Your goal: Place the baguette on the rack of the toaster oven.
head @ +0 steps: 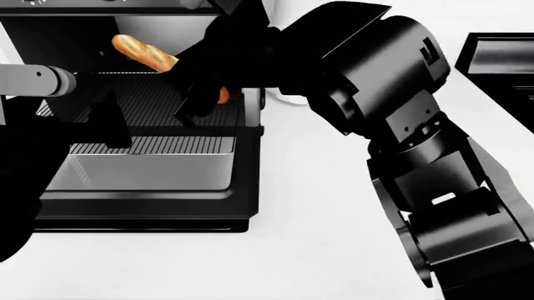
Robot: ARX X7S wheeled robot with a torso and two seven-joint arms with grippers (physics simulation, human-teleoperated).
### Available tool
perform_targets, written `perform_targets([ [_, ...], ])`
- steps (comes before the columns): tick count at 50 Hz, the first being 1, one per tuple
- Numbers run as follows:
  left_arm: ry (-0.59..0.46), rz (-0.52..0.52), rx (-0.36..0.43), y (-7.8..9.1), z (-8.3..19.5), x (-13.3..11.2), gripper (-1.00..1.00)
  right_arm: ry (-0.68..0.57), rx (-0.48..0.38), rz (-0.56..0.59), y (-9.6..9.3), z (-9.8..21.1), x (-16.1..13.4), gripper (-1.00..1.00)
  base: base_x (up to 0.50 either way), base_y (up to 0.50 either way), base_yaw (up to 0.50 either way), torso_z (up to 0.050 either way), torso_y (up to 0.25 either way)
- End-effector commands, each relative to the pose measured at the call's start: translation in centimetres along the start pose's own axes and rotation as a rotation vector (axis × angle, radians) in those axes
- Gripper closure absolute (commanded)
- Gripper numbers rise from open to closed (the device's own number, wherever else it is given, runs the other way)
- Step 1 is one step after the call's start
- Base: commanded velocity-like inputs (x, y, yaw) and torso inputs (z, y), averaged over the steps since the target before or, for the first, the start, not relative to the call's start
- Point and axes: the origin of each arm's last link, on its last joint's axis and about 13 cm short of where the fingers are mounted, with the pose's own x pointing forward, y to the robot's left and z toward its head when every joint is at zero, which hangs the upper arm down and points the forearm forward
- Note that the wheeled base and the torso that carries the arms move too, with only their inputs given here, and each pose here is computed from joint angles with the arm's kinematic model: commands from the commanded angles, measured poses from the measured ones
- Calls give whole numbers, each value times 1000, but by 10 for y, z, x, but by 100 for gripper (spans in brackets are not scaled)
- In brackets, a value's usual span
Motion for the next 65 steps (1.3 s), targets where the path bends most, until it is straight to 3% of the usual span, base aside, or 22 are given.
perform_targets([
  [1, -17, 27, -30, 3, 1, 1, -100, -61, 8, 49, -3, 6, 11, 100, 0, 0, 0, 0, 0],
  [3, -17, 27, -29, 2, 0, 1, -100, -63, 10, 49, -3, 7, 11, 100, 0, 0, 0, 0, 0],
  [4, -16, 26, -28, 2, 0, 1, -100, -64, 14, 47, -3, 6, 11, -100, 0, 0, 0, 0, 0],
  [23, -17, 29, -32, 3, 3, 1, -100, -118, 12, -12, -1, 12, -3, -100, 0, 0, 0, 0, 0],
  [41, -19, 27, -37, 2, 2, -1, -100, -150, 9, -107, 43, -2, -40, -100, 0, 0, 0, 0, 0],
  [48, -21, 24, -40, 2, 3, -2, -100, -170, -54, -179, 60, -3, -54, -100, 0, 0, 0, 0, 0],
  [65, -77, 22, -62, 3, 19, -13, -100, -211, -140, -296, 72, 1, -76, -100, 0, 0, 0, 0, 0],
])
